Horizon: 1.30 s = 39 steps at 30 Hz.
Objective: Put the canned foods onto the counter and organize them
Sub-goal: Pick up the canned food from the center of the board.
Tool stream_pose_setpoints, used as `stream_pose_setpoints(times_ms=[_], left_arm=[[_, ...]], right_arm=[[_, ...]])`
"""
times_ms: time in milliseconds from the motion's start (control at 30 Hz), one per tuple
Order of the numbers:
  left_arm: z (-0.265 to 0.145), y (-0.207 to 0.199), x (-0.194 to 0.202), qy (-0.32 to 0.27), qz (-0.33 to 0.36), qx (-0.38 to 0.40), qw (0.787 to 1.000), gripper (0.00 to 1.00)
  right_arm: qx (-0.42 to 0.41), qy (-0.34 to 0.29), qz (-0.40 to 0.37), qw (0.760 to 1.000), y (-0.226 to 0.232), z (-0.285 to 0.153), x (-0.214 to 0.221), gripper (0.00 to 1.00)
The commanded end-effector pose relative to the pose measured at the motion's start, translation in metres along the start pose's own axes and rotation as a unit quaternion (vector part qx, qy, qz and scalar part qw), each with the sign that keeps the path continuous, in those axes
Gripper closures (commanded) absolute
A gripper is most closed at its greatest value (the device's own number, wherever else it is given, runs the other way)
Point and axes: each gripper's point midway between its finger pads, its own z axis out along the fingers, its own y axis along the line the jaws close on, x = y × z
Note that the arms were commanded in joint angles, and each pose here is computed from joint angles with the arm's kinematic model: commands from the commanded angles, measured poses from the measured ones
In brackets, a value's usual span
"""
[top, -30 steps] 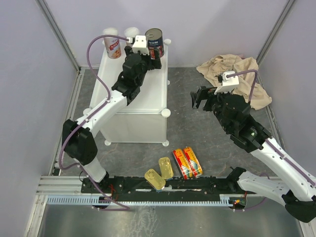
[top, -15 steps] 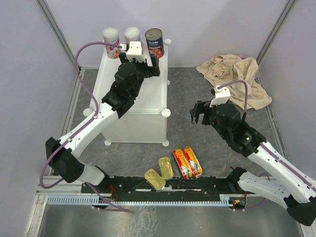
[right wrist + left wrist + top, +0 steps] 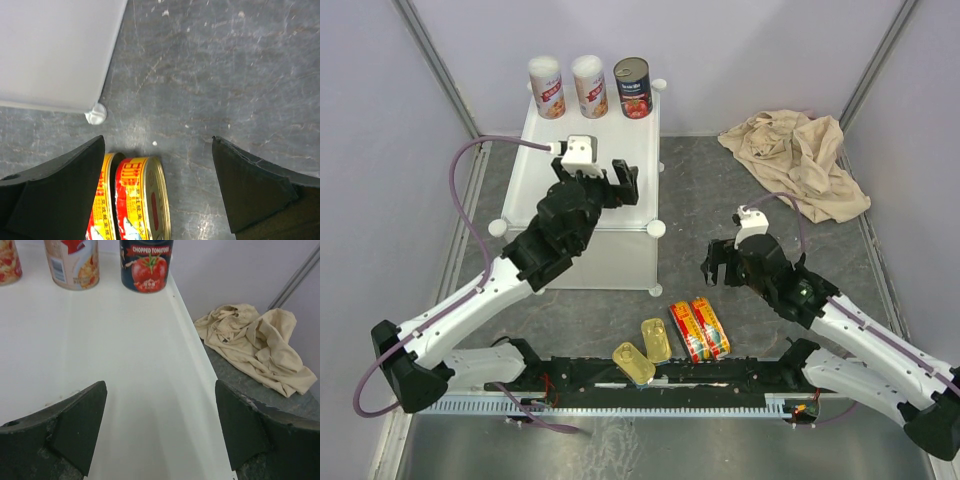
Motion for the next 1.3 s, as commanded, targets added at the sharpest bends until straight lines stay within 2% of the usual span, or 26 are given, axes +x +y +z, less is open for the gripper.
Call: stream_pose_setpoints(times_ms=[0, 533, 1267], left_arm=[[-0.013, -0.002, 0.007, 0.002, -0.032, -0.005, 0.999, 0.06], [-0.046, -0.029, 0.012, 0.004, -0.031, 0.032, 0.999, 0.08], [-0.046, -0.038, 0.021, 0.005, -0.021, 0.040, 0.999, 0.09]], right_arm=[[-0.014, 0.023, 0.015, 1.000, 0.004, 0.001, 0.023, 0.05], [-0.033, 0.092, 0.024, 0.995, 0.007, 0.006, 0.086, 0.06], [-0.049, 0.111, 0.009, 0.993, 0.026, 0.010, 0.112, 0.08]])
